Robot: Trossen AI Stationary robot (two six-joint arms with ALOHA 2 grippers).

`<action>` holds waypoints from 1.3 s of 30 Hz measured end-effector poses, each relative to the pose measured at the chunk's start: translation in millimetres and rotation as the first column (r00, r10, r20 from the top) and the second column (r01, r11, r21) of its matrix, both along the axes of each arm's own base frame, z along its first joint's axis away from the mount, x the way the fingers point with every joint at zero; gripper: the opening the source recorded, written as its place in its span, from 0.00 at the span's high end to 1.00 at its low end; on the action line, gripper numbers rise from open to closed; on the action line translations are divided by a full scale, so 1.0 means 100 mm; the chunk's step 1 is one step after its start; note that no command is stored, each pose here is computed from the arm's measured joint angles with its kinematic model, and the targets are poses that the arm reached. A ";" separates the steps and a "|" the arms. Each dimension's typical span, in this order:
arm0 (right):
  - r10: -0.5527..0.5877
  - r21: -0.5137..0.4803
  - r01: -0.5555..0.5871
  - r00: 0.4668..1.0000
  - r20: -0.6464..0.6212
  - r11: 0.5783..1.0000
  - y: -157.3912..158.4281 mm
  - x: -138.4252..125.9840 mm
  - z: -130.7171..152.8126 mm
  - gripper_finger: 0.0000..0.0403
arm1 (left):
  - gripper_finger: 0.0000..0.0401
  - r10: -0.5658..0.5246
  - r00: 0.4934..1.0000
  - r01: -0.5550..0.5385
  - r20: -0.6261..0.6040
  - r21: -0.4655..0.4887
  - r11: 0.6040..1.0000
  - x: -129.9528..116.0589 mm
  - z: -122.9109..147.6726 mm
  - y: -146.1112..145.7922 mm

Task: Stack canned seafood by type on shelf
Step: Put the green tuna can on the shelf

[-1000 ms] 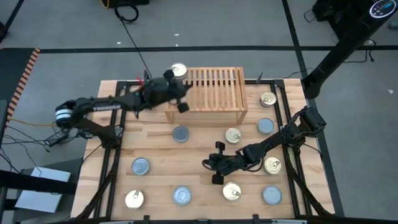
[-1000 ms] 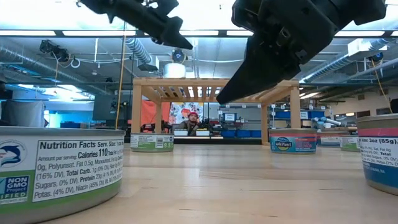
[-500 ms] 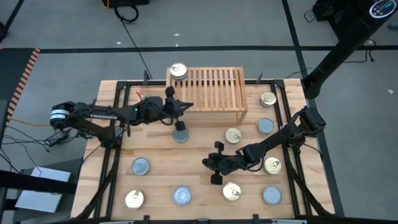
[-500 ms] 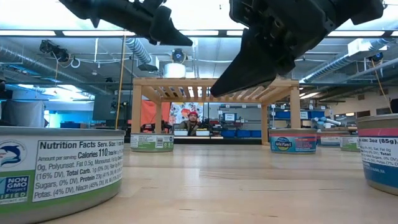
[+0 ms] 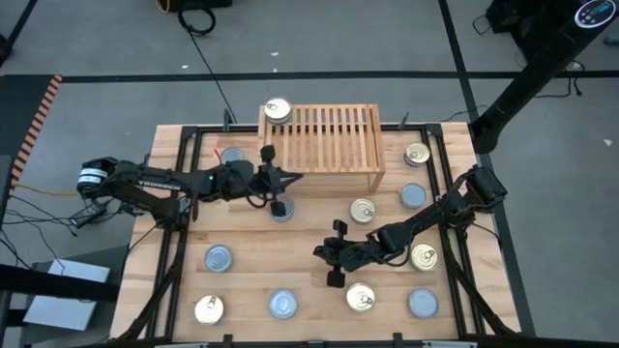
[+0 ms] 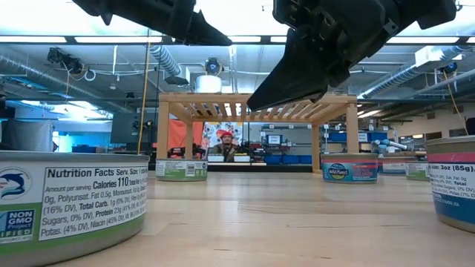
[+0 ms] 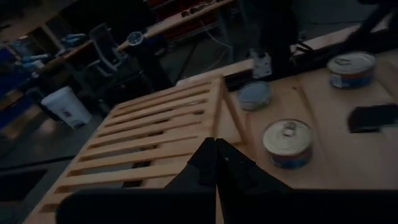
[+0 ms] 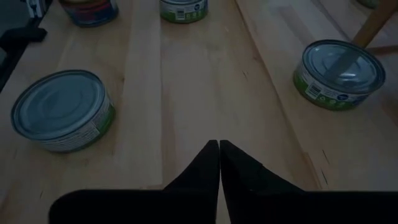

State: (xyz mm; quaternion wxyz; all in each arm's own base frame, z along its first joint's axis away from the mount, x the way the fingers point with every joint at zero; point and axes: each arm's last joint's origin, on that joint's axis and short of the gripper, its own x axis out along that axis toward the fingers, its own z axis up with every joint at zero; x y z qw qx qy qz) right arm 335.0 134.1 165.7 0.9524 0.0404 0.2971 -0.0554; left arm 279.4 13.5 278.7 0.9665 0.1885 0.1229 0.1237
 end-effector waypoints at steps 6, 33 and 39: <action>0.000 0.000 0.000 1.000 0.000 1.000 0.00 0.00 0.00 0.94 | 1.00 -0.067 0.997 0.068 0.030 -0.045 0.997 0.00 -0.02 -0.21; -0.001 0.027 0.000 0.998 0.062 1.000 0.01 0.03 0.05 0.94 | 1.00 -0.254 0.948 0.268 0.192 -0.051 0.962 -0.41 -0.61 -0.80; -0.002 0.033 0.000 0.997 0.076 0.999 0.02 0.04 0.06 0.94 | 0.99 -0.256 0.948 0.270 0.190 -0.051 0.962 -0.42 -0.61 -0.81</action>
